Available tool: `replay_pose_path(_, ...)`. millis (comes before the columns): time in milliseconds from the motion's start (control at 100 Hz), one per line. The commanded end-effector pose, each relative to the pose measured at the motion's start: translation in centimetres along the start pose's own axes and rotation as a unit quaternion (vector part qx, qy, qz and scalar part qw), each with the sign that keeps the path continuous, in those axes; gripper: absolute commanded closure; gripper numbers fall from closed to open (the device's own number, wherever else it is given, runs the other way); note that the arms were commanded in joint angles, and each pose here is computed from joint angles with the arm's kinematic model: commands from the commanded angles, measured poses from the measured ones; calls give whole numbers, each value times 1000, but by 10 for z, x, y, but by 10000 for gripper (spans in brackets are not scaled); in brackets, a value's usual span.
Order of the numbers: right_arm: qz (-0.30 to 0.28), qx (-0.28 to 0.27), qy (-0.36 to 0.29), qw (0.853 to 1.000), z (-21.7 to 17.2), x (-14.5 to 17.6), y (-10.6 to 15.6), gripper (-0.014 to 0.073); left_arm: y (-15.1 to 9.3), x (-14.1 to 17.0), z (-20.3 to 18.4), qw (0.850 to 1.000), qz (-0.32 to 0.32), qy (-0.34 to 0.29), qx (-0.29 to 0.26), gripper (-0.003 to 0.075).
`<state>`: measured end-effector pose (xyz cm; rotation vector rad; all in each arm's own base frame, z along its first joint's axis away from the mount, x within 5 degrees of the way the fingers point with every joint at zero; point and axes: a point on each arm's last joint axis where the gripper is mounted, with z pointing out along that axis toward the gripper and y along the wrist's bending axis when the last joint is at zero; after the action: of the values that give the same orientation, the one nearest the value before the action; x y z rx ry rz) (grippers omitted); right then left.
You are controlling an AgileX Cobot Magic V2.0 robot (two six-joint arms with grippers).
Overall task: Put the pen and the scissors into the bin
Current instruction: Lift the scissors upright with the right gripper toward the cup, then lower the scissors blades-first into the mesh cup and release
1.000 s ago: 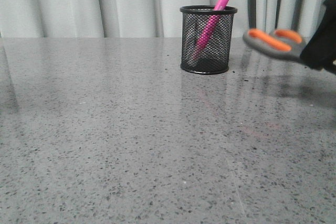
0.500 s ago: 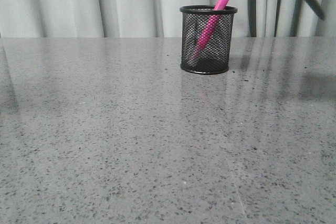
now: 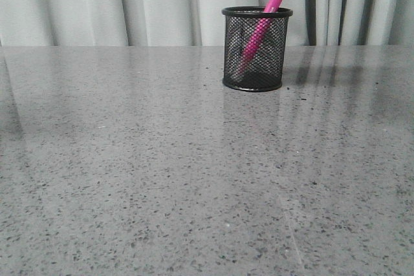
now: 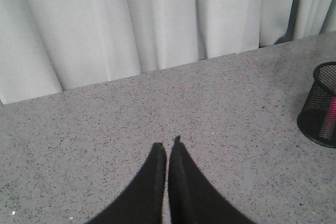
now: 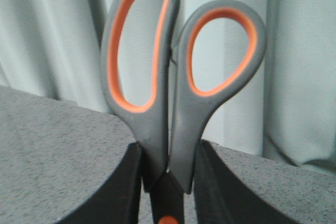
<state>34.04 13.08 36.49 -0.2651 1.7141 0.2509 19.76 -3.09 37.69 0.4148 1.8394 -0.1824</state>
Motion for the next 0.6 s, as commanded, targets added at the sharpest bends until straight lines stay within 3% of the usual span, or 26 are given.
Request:
replay_pose_path(0, -2, 41, -60, 997, -4, -22, -2, 671, 3, -15, -8, 999, -15, -43, -20, 739)
replay_pose_path(240, -42, 57, -82, 994, 14, -8, 24, 671, 3, -15, -8, 999, -14, -45, -23, 739)
replay_pose_path(590, 6, 69, -60, 996, 38, 20, 24, 671, 4, -15, -8, 999, -14, -47, -25, 739)
